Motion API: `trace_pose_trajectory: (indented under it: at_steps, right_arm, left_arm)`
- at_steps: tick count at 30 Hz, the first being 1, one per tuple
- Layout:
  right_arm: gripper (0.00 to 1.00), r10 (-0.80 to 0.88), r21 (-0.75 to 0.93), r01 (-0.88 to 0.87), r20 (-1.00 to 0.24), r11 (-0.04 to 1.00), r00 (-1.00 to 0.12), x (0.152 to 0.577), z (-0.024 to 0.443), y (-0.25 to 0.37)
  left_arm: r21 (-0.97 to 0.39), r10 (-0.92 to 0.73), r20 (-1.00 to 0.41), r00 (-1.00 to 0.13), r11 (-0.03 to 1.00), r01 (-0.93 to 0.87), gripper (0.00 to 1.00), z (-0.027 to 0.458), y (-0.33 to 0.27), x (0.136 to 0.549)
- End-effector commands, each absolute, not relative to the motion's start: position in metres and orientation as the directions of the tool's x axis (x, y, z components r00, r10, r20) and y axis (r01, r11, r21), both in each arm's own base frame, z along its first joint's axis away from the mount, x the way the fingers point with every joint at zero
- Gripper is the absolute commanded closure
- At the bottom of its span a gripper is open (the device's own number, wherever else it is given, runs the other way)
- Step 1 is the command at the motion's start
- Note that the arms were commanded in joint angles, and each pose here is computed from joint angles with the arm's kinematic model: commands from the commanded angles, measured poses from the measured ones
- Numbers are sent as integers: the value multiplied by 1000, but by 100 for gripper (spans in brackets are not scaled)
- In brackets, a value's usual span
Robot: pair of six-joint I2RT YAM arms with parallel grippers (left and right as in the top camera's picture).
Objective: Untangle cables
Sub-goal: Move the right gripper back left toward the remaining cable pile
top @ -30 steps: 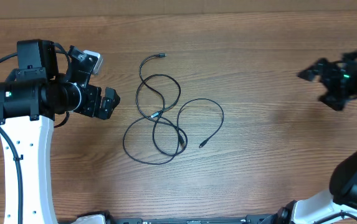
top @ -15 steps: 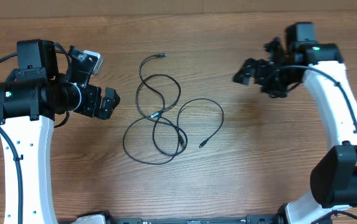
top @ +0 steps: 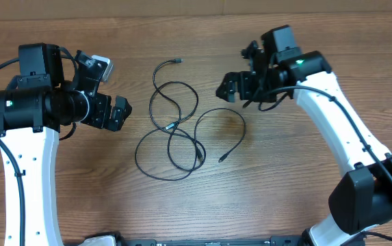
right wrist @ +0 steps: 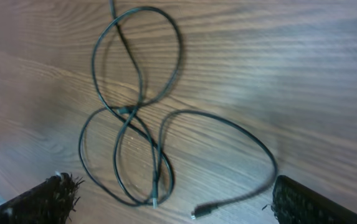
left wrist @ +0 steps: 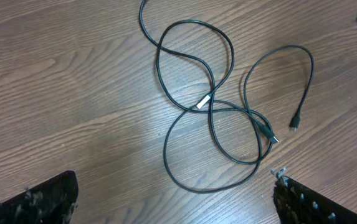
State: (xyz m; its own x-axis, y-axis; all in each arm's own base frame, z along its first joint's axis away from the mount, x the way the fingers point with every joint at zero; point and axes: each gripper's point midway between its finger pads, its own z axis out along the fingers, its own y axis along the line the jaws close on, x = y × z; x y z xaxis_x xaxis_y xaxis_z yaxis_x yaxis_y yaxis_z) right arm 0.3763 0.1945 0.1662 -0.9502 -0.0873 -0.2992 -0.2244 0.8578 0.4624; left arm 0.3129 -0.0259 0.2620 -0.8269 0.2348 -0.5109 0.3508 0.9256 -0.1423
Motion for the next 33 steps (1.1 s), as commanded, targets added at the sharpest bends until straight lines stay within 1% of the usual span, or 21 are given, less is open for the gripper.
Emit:
trace_pose_trajectory:
  at_steps: [1, 6, 12, 24, 29, 33]
  right_arm:
    - [0, -124, 418, -262, -328, 870, -936, 376, 163, 204]
    - [0, -170, 412, -316, -353, 855, -920, 371, 165, 225]
    - [0, -204, 411, -341, -342, 845, -917, 363, 159, 238]
    - [0, -240, 405, -320, -237, 856, -941, 349, 130, 240]
    - [0, -350, 390, -417, -233, 821, -907, 328, 118, 254]
    - [0, -429, 380, -479, -213, 791, -878, 307, 99, 264]
  left_arm:
    - [-145, 240, -522, -818, 921, 363, 1, 266, -27, 313]
    - [-145, 240, -522, -818, 921, 363, 0, 266, -27, 313]
    - [-145, 240, -522, -818, 921, 363, 1, 266, -27, 313]
    - [-145, 240, -522, -818, 921, 363, 1, 266, -27, 313]
    - [-145, 240, -522, -818, 921, 363, 0, 266, -27, 313]
    - [-145, 240, -522, -818, 921, 363, 0, 266, -27, 313]
